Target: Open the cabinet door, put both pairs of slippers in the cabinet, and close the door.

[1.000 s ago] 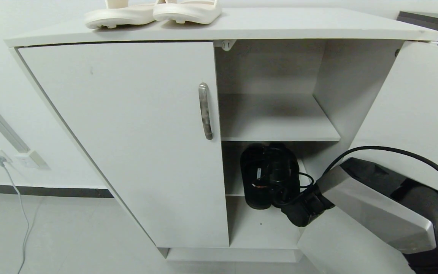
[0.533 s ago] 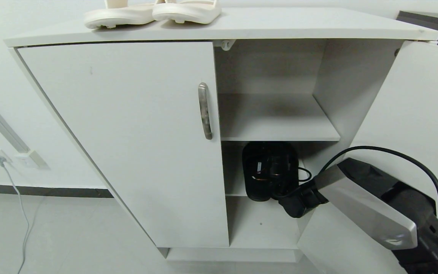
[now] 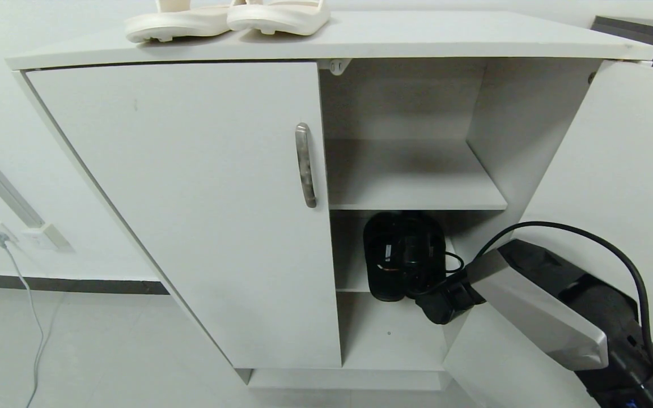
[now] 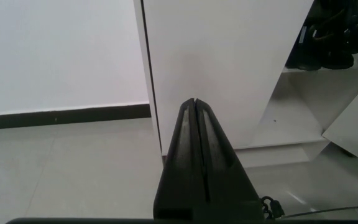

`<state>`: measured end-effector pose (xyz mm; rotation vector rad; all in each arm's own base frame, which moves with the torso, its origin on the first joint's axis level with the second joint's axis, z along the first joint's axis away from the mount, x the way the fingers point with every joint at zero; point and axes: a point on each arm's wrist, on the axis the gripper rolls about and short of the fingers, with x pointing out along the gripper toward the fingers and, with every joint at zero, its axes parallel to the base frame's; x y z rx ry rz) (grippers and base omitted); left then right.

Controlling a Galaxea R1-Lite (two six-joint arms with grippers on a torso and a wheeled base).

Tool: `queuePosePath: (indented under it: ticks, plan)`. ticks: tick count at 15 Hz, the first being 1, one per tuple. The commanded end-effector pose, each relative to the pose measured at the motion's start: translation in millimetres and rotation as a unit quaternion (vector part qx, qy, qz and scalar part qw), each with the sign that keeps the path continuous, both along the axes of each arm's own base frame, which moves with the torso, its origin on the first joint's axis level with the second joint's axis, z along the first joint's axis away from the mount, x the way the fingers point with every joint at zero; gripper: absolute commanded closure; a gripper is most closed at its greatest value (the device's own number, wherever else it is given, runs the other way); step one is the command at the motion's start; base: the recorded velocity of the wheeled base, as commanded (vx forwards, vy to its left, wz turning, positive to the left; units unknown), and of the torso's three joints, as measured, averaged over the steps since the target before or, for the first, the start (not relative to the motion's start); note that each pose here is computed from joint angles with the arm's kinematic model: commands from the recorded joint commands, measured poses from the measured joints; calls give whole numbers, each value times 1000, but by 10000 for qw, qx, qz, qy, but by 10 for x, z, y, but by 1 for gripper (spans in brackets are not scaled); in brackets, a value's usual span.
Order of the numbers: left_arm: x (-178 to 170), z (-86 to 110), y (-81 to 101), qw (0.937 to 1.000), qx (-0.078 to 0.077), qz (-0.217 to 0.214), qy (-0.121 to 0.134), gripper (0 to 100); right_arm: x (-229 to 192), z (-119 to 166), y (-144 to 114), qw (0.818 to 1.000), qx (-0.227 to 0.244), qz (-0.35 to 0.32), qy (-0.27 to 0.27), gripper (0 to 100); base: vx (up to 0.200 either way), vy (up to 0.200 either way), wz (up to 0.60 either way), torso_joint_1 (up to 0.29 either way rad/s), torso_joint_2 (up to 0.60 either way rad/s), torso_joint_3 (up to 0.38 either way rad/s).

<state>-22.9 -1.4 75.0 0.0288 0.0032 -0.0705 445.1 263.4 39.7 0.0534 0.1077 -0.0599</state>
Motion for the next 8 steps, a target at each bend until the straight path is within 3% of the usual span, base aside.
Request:
queuePosePath:
  ticks: [1, 3, 4, 8]
  plan:
    - [1, 0, 0, 10000, 1, -1, 9, 100, 4, -15, -4, 10000, -12, -3, 19, 100, 0, 0, 0, 0, 0, 0]
    - [1, 0, 0, 10000, 1, -1, 9, 100, 7, -18, -11, 10000, -20, -11, 32, 100, 0, 0, 0, 0, 0, 0]
    - [1, 0, 0, 10000, 1, -1, 9, 100, 10, -22, -18, 10000, -24, -19, 39, 0, 0, 0, 0, 0, 0, 0]
    - [1, 0, 0, 10000, -7, -1, 10, 100, -101, -106, -42, 9996, -145, 10, 251, 0, 0, 0, 0, 0, 0, 0]
